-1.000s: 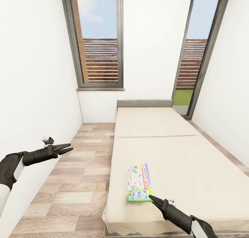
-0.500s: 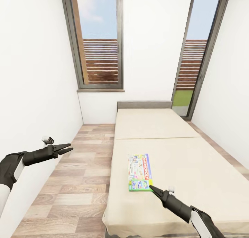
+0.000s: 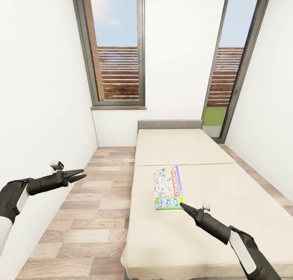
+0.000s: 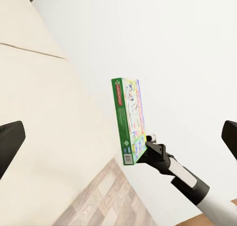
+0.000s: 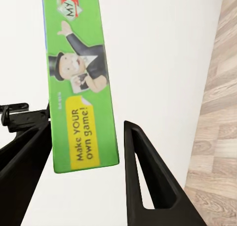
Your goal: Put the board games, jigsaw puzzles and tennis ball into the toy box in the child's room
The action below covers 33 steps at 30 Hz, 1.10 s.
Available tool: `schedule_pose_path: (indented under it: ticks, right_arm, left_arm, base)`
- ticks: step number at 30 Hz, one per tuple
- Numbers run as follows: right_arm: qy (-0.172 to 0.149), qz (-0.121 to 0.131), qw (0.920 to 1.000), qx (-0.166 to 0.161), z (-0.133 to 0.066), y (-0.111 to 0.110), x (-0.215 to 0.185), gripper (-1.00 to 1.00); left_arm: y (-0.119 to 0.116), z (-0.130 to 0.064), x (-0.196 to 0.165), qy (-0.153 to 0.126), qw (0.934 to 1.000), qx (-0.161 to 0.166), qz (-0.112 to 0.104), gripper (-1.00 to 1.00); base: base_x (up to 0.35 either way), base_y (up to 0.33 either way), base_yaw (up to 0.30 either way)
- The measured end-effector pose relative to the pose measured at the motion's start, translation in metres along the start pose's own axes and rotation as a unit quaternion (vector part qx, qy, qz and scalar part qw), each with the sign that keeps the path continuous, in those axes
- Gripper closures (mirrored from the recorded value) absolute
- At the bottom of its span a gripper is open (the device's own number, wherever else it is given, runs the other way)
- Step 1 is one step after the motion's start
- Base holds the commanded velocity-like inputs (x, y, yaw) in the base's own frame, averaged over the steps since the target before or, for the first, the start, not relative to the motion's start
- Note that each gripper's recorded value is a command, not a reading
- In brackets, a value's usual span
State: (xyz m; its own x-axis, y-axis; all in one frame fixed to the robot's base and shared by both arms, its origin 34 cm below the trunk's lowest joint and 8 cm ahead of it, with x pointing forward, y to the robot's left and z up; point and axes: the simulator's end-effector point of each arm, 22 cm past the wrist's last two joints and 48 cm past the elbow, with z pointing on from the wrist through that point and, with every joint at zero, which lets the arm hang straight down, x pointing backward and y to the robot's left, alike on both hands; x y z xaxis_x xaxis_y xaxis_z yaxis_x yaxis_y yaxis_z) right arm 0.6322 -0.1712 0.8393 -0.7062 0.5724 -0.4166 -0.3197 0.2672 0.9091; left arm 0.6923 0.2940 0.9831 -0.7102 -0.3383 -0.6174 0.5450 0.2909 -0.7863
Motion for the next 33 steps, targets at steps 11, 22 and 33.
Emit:
schedule_pose_path:
  ticks: [11, 22, 33]
  right_arm:
    - [-0.003, -0.072, 0.9965, -0.041, 0.013, 0.077, -0.031, 1.0]
    - [0.026, -0.061, 0.9977, 0.016, 0.015, 0.084, -0.035, 1.0]
    - [0.024, -0.059, 0.9973, 0.036, 0.017, 0.091, -0.042, 1.0]
  left_arm:
    - [-0.012, 0.01, 0.002, 0.031, 0.9994, -0.004, -0.017, -1.0]
    - [-0.026, 0.013, -0.005, 0.043, 0.9988, -0.007, -0.023, -1.0]
    - [-0.041, 0.012, -0.018, 0.042, 0.9989, -0.006, -0.02, -1.0]
  base:
    - [0.0, 0.0, 0.0]
    - [0.0, 0.0, 0.0]
    - [0.0, 0.0, 0.0]
